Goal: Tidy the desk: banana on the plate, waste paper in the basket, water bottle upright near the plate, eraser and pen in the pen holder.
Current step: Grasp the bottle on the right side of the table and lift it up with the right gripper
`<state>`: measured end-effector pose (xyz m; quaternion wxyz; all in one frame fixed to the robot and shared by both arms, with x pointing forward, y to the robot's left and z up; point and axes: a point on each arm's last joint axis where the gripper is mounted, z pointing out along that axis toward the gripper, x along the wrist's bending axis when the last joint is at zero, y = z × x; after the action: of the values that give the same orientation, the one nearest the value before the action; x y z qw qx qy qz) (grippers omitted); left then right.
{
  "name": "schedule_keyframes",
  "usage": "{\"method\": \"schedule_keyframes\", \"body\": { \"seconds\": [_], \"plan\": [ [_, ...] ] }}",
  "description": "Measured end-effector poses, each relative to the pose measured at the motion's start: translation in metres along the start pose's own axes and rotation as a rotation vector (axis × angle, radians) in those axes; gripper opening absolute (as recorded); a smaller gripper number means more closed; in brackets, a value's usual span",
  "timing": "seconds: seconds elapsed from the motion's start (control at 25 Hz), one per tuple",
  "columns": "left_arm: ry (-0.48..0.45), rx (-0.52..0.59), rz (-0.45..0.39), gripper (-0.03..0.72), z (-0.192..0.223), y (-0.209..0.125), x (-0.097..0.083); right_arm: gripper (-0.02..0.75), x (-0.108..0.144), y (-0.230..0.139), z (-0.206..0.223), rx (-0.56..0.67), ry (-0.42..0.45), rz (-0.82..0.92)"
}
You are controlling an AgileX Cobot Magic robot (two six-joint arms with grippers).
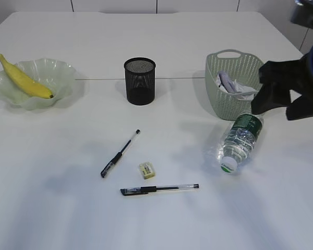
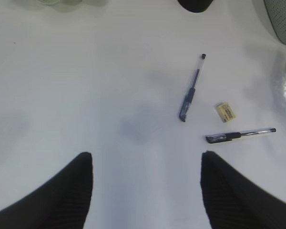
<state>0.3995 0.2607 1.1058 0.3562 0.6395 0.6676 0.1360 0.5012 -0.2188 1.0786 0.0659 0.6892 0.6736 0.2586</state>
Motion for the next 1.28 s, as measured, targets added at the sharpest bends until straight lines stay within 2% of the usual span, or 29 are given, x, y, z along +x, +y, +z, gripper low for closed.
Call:
{"method": "schedule_keyframes", "body": {
  "seconds": [0.16,0.28,0.52,0.92,1.2,1.28],
  "plan": [
    [-0.005,0.001,-0.004,0.506,0.0,0.0,0.0,0.438,0.016,-0.005,0.027,0.064,-0.035,-0.016],
    [-0.006,0.002,-0.005,0.496,0.0,0.0,-0.001,0.426,0.021,-0.007,0.046,0.092,-0.075,-0.011],
    [-0.008,0.003,-0.007,0.486,0.0,0.0,-0.001,0.432,0.018,-0.002,0.069,0.062,-0.109,0.087],
    [-0.007,0.004,-0.007,0.484,0.0,0.0,-0.001,0.442,0.014,-0.004,0.104,0.113,-0.154,0.217],
    [-0.007,0.004,-0.007,0.47,0.0,0.0,-0.001,0.447,0.005,-0.001,0.113,0.074,-0.237,0.204],
    [-0.007,0.004,-0.007,0.47,0.0,0.0,-0.001,0.469,0.004,0.001,0.116,0.049,-0.243,0.213]
  ]
}}
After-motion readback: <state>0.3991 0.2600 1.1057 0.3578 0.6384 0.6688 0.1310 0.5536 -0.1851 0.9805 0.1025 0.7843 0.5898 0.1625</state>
